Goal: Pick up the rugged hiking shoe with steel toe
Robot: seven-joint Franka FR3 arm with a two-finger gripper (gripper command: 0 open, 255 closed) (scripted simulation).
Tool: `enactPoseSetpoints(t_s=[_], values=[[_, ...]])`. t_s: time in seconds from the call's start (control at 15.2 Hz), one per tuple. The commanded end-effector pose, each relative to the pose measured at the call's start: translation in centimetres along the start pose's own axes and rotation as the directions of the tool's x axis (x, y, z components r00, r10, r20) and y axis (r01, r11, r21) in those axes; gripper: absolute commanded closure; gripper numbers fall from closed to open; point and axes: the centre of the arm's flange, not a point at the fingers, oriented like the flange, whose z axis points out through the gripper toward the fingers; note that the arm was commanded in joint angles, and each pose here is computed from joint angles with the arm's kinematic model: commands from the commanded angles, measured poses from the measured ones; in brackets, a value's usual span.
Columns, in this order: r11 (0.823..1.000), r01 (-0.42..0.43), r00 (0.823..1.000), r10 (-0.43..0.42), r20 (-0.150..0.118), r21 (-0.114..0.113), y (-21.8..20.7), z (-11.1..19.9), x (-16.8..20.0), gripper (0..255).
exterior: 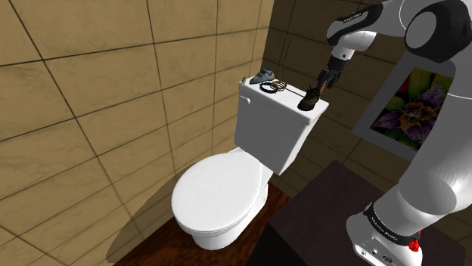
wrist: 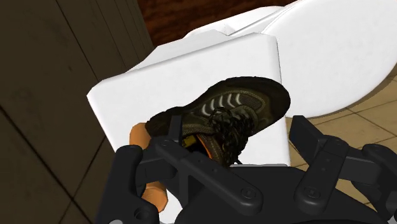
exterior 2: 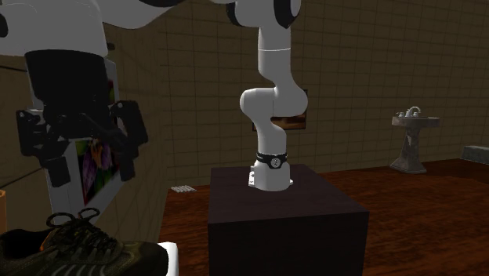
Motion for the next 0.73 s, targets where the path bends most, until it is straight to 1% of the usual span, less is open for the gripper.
enactPoseSetpoints(t_s=[0.0,0.4,0.53,0.59,0.66], values=[[1.000,-0.001,1.000,0.001,-0.001,0.001,0.5,0.9,0.2,0],[1.000,-0.001,1.000,0.001,-0.001,0.001,0.8,4.4,0.2,0],[1.000,-0.001,1.000,0.001,-0.001,0.001,0.8,4.4,0.2,0],[1.000,-0.001,1.000,0.001,-0.001,0.001,0.8,4.3,0.2,255],[1.000,-0.001,1.000,0.001,-0.001,0.001,0.8,4.3,0.2,255]])
